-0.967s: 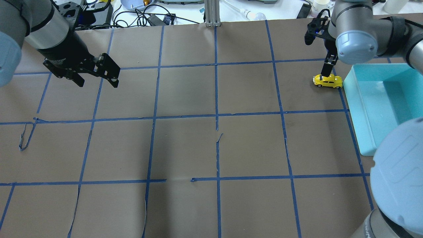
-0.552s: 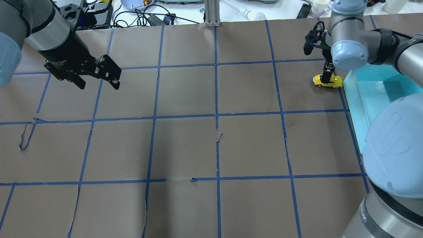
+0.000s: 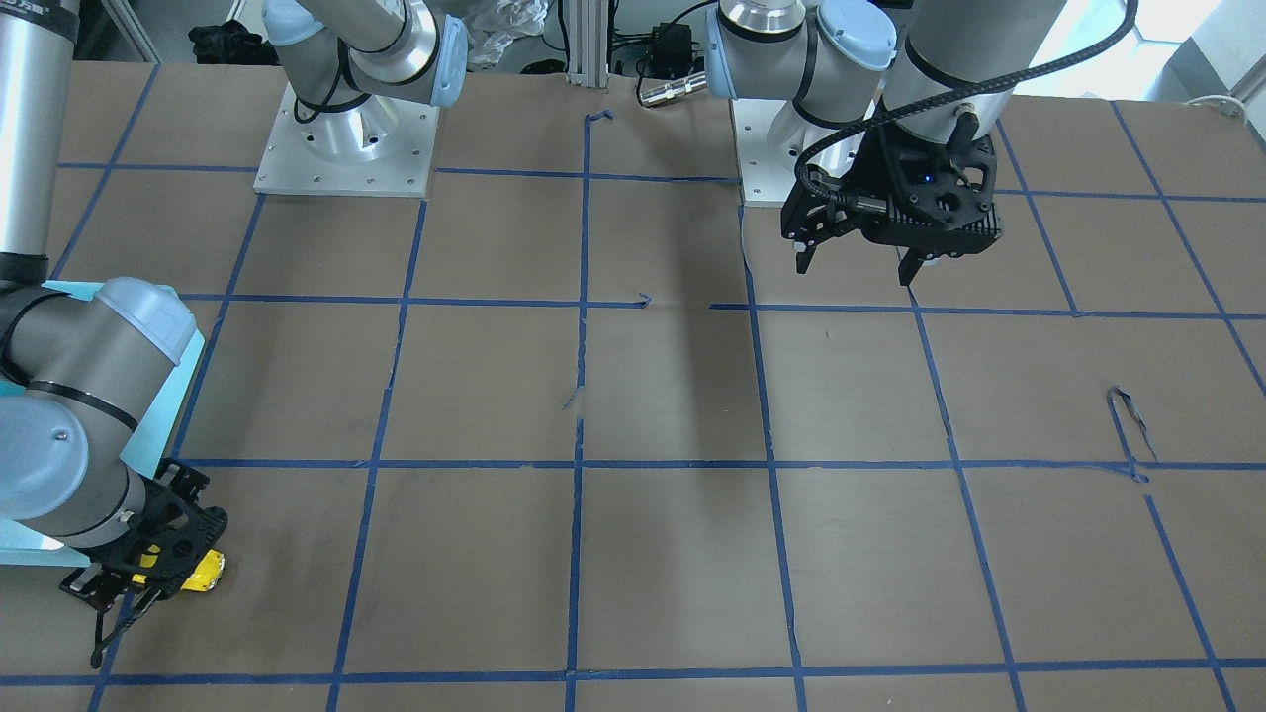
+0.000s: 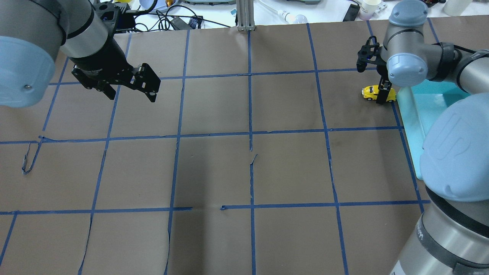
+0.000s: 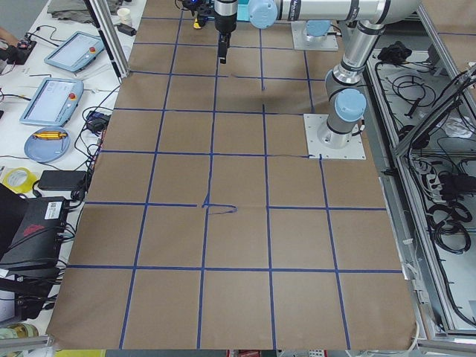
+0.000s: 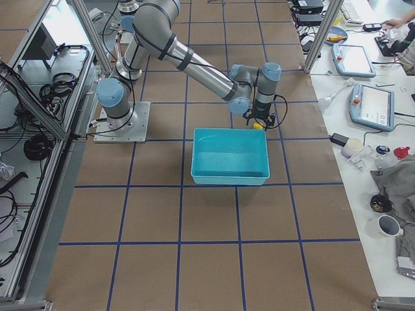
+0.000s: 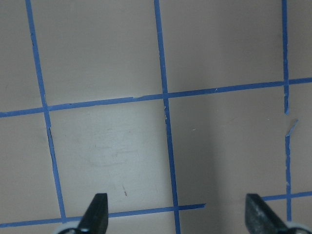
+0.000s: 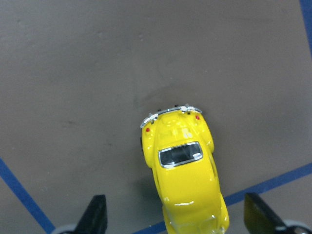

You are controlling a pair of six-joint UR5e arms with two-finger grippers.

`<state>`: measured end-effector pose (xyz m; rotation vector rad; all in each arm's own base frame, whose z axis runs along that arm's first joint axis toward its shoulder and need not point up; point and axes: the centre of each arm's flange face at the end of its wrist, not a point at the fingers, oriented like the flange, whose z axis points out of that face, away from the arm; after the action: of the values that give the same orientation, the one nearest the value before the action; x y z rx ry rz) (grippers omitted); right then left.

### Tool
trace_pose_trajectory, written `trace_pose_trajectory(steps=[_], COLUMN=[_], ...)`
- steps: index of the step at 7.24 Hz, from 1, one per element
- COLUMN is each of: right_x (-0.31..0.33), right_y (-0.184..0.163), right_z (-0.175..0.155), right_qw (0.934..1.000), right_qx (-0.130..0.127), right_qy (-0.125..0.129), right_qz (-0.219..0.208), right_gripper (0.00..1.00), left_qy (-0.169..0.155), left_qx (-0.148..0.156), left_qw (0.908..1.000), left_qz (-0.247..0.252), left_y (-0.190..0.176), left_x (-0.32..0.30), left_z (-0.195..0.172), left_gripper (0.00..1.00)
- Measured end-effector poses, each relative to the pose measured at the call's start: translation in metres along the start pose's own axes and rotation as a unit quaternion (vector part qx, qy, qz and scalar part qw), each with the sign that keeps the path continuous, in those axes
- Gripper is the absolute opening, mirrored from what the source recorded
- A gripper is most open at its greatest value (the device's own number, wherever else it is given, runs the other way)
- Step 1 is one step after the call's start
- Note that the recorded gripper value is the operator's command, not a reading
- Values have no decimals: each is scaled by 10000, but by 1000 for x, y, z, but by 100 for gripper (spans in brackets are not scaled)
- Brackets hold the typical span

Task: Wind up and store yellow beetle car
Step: 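Close the right gripper on the car and lift it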

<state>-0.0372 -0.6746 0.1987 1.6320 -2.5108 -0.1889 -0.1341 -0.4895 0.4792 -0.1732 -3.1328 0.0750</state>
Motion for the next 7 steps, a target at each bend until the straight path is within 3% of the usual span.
trace_pose_trajectory(steps=[1, 3, 4, 5, 7], right_x=[0, 0, 0, 0, 0], right_y=[-1, -3, -4, -4, -3], right_z=[4, 10, 12, 13, 9], right_qw=[10000, 9998, 9998, 9998, 9998], right_qx=[67, 163, 168, 168, 172], right_qy=[-36, -90, -112, -115, -93], right_qz=[-2, -6, -10, -4, 48], right_gripper=[98, 31, 8, 0, 0], left_qy=[6, 11, -2, -20, -32], left_qx=[22, 36, 32, 30, 32], left_qw=[10000, 10000, 10000, 10000, 10000], left_qz=[-5, -2, -1, 3, 5], left_y=[-1, -1, -1, -1, -1], left_x=[0, -1, -2, -2, -2], left_z=[0, 0, 0, 0, 0], left_gripper=[100, 100, 100, 100, 100])
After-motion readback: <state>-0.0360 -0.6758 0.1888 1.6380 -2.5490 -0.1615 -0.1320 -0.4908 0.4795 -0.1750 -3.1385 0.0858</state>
